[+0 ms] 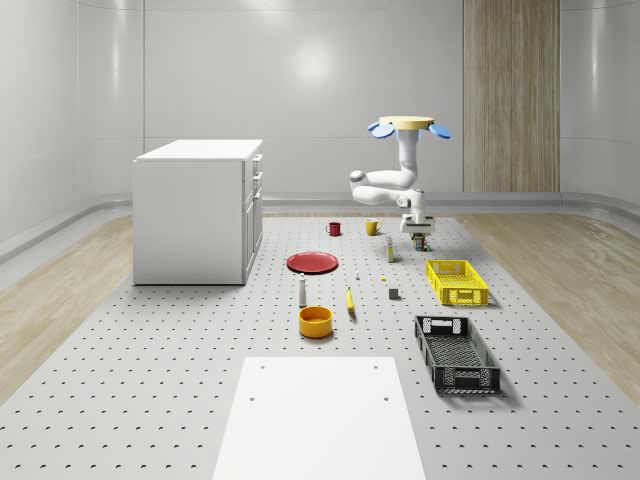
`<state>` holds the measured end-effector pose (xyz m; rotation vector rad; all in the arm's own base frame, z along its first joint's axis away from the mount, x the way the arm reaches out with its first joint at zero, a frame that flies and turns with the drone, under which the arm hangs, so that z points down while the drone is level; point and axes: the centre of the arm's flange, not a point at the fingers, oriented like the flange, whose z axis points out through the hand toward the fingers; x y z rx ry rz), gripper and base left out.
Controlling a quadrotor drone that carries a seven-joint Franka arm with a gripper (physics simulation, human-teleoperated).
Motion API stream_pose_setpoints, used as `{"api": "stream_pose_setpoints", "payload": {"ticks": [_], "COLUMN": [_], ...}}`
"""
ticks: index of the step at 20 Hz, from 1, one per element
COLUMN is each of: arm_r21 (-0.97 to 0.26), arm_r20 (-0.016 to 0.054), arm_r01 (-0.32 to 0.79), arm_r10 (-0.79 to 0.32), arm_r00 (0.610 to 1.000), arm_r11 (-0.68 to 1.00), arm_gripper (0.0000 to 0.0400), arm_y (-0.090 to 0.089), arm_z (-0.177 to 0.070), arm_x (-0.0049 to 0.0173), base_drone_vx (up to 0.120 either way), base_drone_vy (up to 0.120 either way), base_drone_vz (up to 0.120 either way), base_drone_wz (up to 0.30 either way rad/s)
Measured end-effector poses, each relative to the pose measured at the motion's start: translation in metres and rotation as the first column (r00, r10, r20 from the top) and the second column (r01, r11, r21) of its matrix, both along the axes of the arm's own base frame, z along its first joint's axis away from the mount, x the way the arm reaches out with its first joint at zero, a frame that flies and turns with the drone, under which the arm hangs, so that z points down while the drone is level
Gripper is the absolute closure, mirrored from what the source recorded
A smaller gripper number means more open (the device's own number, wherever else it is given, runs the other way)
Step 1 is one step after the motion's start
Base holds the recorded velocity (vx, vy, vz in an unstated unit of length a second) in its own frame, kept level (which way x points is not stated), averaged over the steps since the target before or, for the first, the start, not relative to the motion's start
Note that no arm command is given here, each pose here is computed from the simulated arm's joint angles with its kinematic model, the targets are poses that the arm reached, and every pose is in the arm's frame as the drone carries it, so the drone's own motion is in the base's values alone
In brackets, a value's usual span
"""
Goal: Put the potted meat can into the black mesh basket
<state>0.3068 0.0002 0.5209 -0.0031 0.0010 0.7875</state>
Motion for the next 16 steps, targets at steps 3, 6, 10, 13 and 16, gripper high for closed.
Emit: {"api": "stream_pose_setpoints", "payload": {"ticks": [3, 6, 10, 13, 16], "arm_r21": [0.0, 0.0, 0.0, 0.0, 0.0], "arm_r20": [0.0, 0.0, 0.0, 0.0, -0.0001], "arm_r01": [0.0, 0.0, 0.0, 0.0, 0.0], "arm_r10": [0.0, 0.0, 0.0, 0.0, 0.0], "arm_r00": [1.0, 1.0, 1.0, 1.0, 1.0], "arm_r11": [1.0, 1.0, 1.0, 1.0, 1.0], "arm_gripper": [0.0118, 0.0118, 0.0118, 0.0118, 0.0118], "arm_y": [0.0, 0.0, 0.0, 0.0, 0.0], "arm_z": [0.0, 0.0, 0.0, 0.0, 0.0], "arm_x": [0.0, 0.0, 0.0, 0.0, 0.0], "base_drone_vx": [0.12, 0.12, 0.12, 0.12, 0.12], "base_drone_vy": [0.0, 0.0, 0.0, 0.0, 0.0], "base_drone_vz": [0.0, 0.0, 0.0, 0.0, 0.0], "base_drone_wz": [0.0, 0.0, 0.0, 0.0, 0.0]}}
